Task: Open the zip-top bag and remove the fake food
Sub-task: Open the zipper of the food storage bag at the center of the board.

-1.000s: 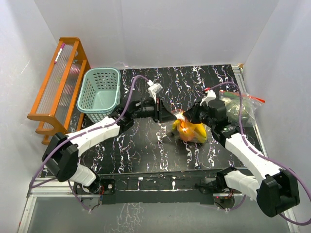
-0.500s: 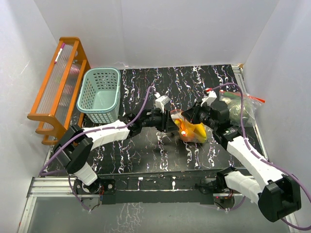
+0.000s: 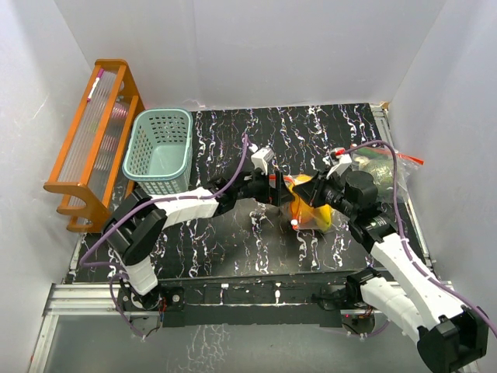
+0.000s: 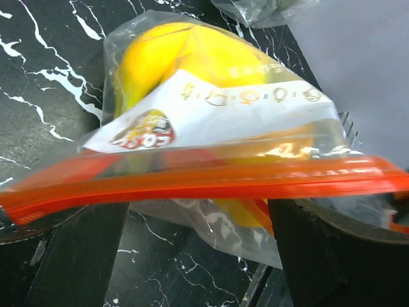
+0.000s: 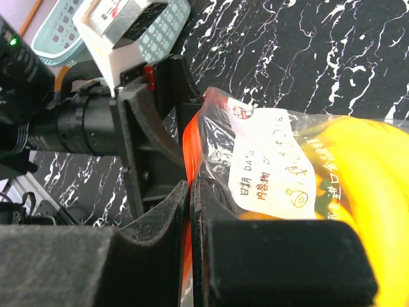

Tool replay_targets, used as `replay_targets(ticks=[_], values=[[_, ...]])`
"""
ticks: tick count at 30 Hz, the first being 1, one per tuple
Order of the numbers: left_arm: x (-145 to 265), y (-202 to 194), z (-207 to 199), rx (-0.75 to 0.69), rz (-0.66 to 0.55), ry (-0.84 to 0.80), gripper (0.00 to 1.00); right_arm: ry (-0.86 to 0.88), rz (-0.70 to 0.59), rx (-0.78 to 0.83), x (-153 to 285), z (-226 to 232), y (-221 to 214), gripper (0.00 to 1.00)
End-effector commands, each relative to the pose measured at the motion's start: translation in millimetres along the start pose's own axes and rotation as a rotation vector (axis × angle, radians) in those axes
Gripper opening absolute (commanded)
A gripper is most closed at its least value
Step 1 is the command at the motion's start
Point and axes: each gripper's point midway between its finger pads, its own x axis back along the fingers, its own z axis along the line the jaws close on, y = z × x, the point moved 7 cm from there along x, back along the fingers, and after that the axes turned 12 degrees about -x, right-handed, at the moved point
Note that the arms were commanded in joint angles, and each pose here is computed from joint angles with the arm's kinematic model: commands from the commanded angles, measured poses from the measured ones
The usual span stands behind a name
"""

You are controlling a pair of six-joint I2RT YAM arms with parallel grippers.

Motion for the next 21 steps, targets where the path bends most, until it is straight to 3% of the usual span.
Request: replay_targets(ticks=[1,3,12,15,21], values=[[-7.6,25.0,-6.5,-0.030,-0.092,0.000,0.86,0.014,-0.002,0.036,10.6,2.8,-2.4,0.08],[-14.1,25.2,-5.1,-0.048,-0.067,0.023,0.80,0.021,-0.015,0.036,13.1,4.1,-2.4,0.08],[-24.4,-2.4,-2.1,-0.027,0.089,0.070,0.14,-0.031,-0.061,0.067,13.9,4.0,10.2,0.08],[-13.9,-14.6,4.8,-0.028,0.146,0.131,0.04,-0.070,-0.090,0.089,11.7,2.5,18.9,0.08],[10.4,-31.3,8.4,-0.029,0.181,0.179,0.00,-0.098,-0.116,0.117,0.3,2.0,32.9,0.08]])
